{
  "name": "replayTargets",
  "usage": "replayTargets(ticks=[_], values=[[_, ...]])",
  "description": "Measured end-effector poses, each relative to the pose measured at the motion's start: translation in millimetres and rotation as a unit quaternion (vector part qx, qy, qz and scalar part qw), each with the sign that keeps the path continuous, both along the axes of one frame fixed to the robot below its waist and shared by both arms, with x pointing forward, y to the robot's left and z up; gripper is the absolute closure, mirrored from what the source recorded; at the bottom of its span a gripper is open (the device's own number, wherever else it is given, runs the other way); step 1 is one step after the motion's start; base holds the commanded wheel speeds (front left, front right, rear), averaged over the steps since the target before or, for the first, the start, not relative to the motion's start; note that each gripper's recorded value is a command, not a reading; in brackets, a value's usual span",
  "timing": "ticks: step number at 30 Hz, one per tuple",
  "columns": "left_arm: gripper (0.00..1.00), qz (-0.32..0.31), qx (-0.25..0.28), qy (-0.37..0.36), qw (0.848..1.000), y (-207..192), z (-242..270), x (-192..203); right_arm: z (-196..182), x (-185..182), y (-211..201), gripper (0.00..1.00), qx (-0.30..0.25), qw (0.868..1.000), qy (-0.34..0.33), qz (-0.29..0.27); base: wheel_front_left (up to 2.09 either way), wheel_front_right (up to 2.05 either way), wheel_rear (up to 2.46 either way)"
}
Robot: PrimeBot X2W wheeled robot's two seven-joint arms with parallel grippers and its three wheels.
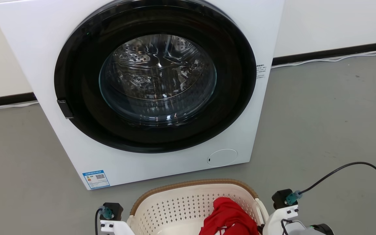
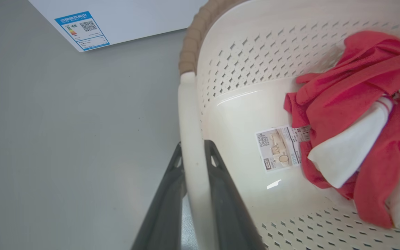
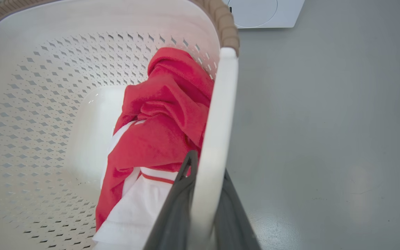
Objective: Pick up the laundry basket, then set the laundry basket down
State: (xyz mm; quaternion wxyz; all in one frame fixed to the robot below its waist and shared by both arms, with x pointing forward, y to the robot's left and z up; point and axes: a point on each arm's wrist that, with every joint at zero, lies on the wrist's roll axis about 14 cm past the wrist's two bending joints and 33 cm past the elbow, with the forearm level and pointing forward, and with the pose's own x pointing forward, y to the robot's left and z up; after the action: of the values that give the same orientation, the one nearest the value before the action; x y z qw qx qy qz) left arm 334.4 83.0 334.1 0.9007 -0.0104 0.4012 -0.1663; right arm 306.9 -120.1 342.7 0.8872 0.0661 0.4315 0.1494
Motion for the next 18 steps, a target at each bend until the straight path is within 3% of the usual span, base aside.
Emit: replayTargets(ticks=[18], values=[[1.00,0.005,0.003,0.006,1.000,4.7,-3.5,-3.5,-4.1,-2.4,6.0,1.00,0.005,1.000,0.009,0.008,0.00,0.00,0.00]])
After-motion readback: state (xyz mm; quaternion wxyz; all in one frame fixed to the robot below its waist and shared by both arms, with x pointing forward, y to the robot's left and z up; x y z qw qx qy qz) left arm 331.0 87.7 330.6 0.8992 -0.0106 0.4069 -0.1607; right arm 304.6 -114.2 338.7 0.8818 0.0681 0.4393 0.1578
